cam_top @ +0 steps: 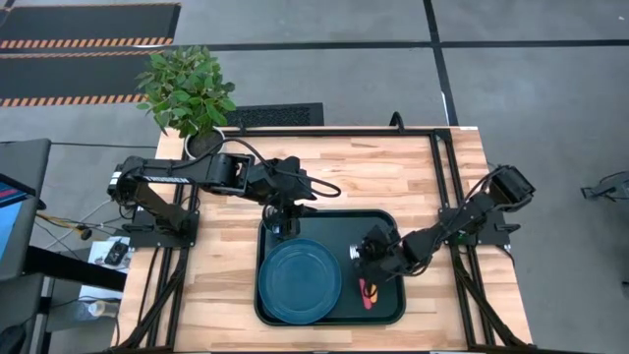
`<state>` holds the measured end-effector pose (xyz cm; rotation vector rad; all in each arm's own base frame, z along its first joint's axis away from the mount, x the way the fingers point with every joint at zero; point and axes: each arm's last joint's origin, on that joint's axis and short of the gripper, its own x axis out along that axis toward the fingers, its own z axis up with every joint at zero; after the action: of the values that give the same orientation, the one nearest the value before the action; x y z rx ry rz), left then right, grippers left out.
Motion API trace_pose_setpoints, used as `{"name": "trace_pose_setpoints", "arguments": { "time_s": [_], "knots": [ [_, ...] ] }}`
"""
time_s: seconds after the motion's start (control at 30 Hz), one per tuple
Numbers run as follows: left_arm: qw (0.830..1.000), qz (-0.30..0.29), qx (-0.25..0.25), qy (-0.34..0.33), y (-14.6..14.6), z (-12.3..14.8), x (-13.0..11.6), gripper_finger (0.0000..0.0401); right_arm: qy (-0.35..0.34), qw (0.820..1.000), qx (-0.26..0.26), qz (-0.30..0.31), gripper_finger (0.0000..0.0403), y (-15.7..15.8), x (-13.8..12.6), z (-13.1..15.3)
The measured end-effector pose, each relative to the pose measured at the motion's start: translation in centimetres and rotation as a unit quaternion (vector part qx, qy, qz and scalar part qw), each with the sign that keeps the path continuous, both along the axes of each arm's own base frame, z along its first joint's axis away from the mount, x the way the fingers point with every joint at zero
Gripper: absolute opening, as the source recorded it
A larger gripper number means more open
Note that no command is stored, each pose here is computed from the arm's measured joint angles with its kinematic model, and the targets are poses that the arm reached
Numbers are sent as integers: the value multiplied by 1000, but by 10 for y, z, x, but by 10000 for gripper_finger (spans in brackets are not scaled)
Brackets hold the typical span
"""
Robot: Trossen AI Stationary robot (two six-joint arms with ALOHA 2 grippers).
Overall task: Pick and place plate/cup/fork/spoon on tray
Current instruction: Put the pink fork on the black serving tray to the left of the brown spoon
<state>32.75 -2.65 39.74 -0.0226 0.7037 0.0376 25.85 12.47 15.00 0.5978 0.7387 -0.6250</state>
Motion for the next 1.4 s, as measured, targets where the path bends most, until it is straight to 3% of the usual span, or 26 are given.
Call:
{"name": "trace_pose_setpoints", "arguments": {
  "time_s": [0.27,0.47,0.63,0.97,1.4],
  "knots": [
    [1000,1,1,2,0,0,0,122,98,995,-29,-15,129,3,-14,11],
    [1000,12,10,2,1,0,0,122,169,982,-50,-63,122,-9,-27,9],
    [1000,12,10,2,1,0,0,122,201,976,-60,-55,118,-20,-24,8],
    [1000,13,9,3,1,-1,-1,122,236,968,-73,-52,118,-33,-25,6],
    [1000,15,6,6,1,-1,-1,122,220,972,-57,-52,118,-34,-28,-7]
  ]
}}
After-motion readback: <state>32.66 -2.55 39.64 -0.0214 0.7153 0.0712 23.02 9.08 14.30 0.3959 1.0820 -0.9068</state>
